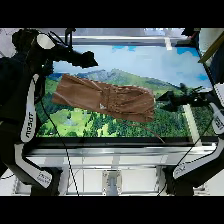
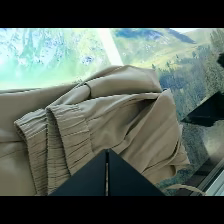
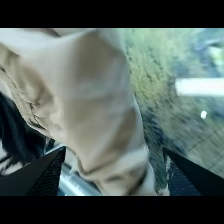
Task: Fold the clothes and pants, and hang the long-sleeved shirts on hangers.
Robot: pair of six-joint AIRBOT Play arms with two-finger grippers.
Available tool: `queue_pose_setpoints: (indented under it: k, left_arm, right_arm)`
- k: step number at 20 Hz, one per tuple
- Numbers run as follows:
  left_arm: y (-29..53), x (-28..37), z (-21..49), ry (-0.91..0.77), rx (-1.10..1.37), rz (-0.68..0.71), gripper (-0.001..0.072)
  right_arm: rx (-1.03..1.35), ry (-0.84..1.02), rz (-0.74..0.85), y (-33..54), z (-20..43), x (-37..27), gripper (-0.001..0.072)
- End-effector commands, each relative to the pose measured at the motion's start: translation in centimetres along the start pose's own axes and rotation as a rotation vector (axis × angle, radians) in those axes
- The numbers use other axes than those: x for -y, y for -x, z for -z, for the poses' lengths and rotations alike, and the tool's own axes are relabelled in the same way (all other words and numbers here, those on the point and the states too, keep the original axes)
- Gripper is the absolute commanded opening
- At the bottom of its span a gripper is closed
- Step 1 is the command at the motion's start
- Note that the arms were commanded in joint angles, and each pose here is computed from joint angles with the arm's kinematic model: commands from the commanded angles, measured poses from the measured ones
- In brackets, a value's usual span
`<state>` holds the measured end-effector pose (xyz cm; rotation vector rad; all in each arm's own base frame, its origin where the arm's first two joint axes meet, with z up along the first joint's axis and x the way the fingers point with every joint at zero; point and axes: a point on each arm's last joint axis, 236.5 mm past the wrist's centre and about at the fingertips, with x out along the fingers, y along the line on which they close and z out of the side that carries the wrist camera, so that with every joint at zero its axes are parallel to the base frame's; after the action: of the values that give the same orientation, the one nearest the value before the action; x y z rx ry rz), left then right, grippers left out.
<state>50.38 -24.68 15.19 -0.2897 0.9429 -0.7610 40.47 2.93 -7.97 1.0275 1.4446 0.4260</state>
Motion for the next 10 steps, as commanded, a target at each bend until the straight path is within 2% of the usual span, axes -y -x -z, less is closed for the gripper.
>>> queue_pose_setpoints:
  k: [1, 7, 8, 9, 10]
  left_arm:
    - [0.0, 0.1, 0.0, 0.003, -0.001, 0.001, 0.0016]
    - [0.0, 0.1, 0.0, 0.004, -0.001, 0.004, 0.0016]
    - [0.0, 0.1, 0.0, 0.004, -0.001, 0.004, 0.0017]
    - [0.0, 0.1, 0.0, 0.004, -0.001, 0.004, 0.0016]
    - [0.0, 0.1, 0.0, 0.003, -0.001, 0.004, 0.0016]
  right_arm:
    - [-0.061, 0.025, -0.01, -4.1, 0.6, -0.2, 0.0695]
    - [-0.09, 0.117, -0.002, -8.4, 1.6, -3.5, 0.0677]
    - [-0.106, 0.137, -0.006, -8.6, 1.9, -4.2, 0.0627]
    - [-0.126, 0.157, -0.019, -8.4, 2.2, -5.0, 0.0387]
    - [-0.148, 0.183, -0.033, -7.9, 2.6, -5.9, 0.0079]
